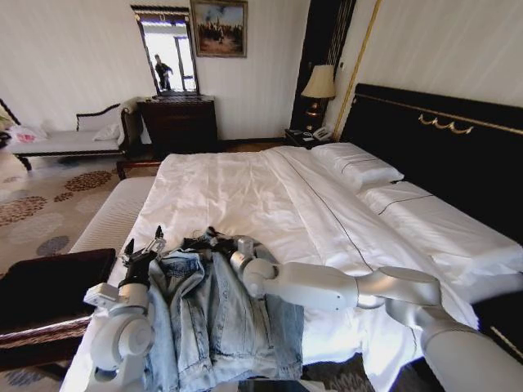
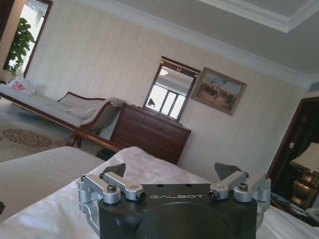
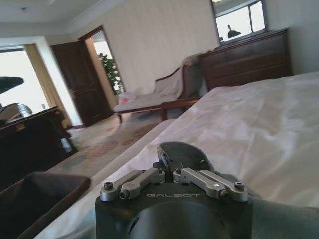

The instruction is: Pick up the clothes from the bed and hang them on the clothes hanger.

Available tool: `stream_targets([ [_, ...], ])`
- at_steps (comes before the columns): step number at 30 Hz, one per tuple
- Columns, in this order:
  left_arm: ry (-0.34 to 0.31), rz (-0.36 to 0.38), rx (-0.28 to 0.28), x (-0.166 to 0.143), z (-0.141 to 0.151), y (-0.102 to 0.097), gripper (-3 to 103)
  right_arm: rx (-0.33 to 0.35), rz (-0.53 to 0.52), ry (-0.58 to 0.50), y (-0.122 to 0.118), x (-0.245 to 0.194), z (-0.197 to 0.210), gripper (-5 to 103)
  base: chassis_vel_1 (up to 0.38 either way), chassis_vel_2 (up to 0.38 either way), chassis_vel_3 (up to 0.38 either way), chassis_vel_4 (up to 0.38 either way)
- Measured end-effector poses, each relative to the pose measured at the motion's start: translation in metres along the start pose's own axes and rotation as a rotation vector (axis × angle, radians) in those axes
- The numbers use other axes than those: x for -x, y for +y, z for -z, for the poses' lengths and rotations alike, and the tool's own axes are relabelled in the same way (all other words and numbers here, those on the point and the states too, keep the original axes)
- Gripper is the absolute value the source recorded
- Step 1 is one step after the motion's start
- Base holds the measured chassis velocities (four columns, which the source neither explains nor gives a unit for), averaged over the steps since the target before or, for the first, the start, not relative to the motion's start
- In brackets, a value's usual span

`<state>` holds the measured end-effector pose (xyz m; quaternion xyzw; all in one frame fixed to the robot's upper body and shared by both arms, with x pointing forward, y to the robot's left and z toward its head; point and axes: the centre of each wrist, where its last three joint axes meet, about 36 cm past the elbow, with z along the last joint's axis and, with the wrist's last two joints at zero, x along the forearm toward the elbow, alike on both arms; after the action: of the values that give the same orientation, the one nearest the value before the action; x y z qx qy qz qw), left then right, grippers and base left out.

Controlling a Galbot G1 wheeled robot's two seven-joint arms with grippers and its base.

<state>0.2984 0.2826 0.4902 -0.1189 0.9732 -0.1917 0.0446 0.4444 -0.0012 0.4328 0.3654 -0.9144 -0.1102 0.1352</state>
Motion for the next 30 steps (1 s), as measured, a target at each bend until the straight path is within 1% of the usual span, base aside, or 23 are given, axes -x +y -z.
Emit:
stream_targets([
  [1, 0.000, 0.000, 0.000, 0.000, 0.000, 0.000, 100, 0.000, 0.000, 0.000, 0.000, 0.000, 0.000, 2, 0.000, 0.000, 0.000, 0.000],
  [2, -0.001, 0.003, -0.002, 0.000, 0.000, 0.001, 100, 0.000, 0.015, 0.011, 0.005, -0.003, -0.004, 2, 0.000, 0.000, 0.000, 0.000],
  [3, -0.001, 0.009, -0.005, 0.001, 0.000, 0.003, 100, -0.001, 0.033, 0.030, 0.012, -0.007, -0.010, 2, 0.000, 0.000, 0.000, 0.000],
  [6, 0.002, 0.018, -0.013, 0.003, 0.000, 0.006, 100, -0.019, 0.051, 0.083, 0.022, -0.018, -0.032, 2, 0.000, 0.000, 0.000, 0.000],
  [7, 0.002, 0.018, -0.013, 0.003, 0.000, 0.006, 100, -0.019, 0.051, 0.083, 0.022, -0.018, -0.032, 2, 0.000, 0.000, 0.000, 0.000],
  [9, 0.004, 0.025, -0.018, 0.004, -0.001, 0.008, 100, -0.036, 0.061, 0.119, 0.025, -0.025, -0.049, 2, 0.000, 0.000, 0.000, 0.000],
  [11, 0.005, 0.027, -0.020, 0.005, -0.002, 0.009, 100, -0.039, 0.063, 0.131, 0.026, -0.027, -0.054, 2, 0.000, 0.000, 0.000, 0.000],
  [15, 0.012, 0.041, -0.027, 0.008, -0.005, 0.013, 100, -0.058, 0.072, 0.191, 0.029, -0.036, -0.081, 2, 0.000, 0.000, 0.000, 0.000],
  [17, 0.012, 0.041, -0.027, 0.008, -0.005, 0.013, 100, -0.060, 0.073, 0.195, 0.030, -0.036, -0.083, 2, 0.000, 0.000, 0.000, 0.000],
  [19, 0.014, 0.045, -0.027, 0.009, -0.006, 0.014, 100, -0.068, 0.076, 0.219, 0.033, -0.040, -0.097, 2, 0.000, 0.000, 0.000, 0.000],
  [22, 0.017, 0.049, -0.027, 0.009, -0.007, 0.015, 100, -0.108, 0.048, 0.255, 0.043, -0.043, -0.119, 2, 0.000, 0.000, 0.000, 0.000],
  [23, 0.017, 0.049, -0.027, 0.009, -0.007, 0.015, 100, -0.108, 0.048, 0.255, 0.043, -0.043, -0.119, 2, 0.000, 0.000, 0.000, 0.000],
  [24, 0.018, 0.052, -0.027, 0.010, -0.007, 0.016, 100, -0.124, 0.033, 0.263, 0.047, -0.043, -0.124, -1, 0.000, 0.000, 0.000, 0.000],
  [26, 0.018, 0.058, -0.023, 0.009, -0.007, 0.018, 100, -0.137, 0.028, 0.264, 0.051, -0.043, -0.126, 9, 0.000, 0.000, 0.000, 0.000],
  [27, 0.018, 0.058, -0.023, 0.009, -0.007, 0.018, 100, -0.137, 0.028, 0.264, 0.051, -0.043, -0.126, 9, 0.000, 0.000, 0.000, 0.000],
  [28, 0.020, 0.066, -0.017, 0.009, -0.008, 0.021, 100, -0.148, 0.037, 0.256, 0.052, -0.044, -0.123, 15, 0.000, 0.000, 0.000, 0.000],
  [29, 0.024, 0.073, -0.012, 0.009, -0.008, 0.024, 100, -0.158, 0.047, 0.244, 0.052, -0.045, -0.119, 15, 0.000, 0.000, 0.000, 0.000],
  [30, 0.034, 0.086, -0.004, 0.010, -0.010, 0.028, 100, -0.169, 0.064, 0.226, 0.051, -0.048, -0.111, 20, 0.000, 0.000, 0.000, 0.000],
])
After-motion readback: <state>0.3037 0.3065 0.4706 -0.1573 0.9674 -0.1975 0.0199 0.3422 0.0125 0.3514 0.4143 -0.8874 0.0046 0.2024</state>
